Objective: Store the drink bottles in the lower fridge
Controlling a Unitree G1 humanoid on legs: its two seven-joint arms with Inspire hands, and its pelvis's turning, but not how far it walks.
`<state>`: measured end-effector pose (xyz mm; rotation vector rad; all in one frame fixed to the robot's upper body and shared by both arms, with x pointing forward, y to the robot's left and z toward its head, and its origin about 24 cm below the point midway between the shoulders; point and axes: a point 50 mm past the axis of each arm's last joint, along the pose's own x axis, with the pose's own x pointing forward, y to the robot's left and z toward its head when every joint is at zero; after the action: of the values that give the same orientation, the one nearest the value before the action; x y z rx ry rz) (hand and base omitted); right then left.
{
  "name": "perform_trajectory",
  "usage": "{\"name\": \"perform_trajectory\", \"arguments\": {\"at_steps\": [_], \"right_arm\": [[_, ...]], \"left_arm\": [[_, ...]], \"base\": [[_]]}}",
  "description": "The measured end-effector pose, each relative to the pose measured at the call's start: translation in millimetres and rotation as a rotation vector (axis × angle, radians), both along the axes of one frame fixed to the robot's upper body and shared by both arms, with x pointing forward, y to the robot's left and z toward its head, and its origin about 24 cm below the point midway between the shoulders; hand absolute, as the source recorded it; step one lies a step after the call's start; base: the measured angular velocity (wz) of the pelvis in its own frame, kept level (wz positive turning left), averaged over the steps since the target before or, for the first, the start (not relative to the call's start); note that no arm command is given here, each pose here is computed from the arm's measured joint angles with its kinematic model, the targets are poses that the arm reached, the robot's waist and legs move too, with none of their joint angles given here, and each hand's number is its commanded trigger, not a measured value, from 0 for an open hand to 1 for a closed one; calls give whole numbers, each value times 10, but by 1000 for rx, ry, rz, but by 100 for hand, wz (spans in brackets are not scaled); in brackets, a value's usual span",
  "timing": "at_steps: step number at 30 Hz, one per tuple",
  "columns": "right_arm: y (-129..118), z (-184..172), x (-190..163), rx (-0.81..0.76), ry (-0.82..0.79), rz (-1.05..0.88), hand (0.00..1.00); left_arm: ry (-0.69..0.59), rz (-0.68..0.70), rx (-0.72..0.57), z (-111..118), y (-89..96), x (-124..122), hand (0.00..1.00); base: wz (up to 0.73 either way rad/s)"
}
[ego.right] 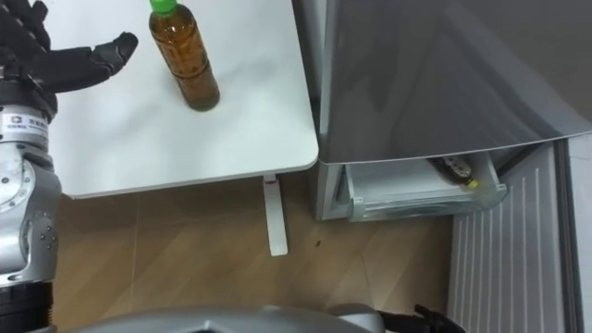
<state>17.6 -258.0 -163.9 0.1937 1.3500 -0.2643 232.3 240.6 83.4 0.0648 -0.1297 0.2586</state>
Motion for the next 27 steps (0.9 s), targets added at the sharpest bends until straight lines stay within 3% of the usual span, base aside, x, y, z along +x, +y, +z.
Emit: {"name": "perform_trajectory", "arguments": {"at_steps": [8,15,21,27], "right_arm": [[-13,1,1,-12,21,13,0],[17,-13,30,-34,53,40,0],[34,-21,4,-37,77,42,0],[33,-24,-8,-50,100,81,0]], "left_arm": [[66,-78,-18,-133,-129,62,0],[136,-164,-117,-283,-266,114,0],[205,-155,-133,-446,-248,104,0],[214,-151,-138,-469,-240,102,0]], "base": [[0],[0],[0],[-5]]}}
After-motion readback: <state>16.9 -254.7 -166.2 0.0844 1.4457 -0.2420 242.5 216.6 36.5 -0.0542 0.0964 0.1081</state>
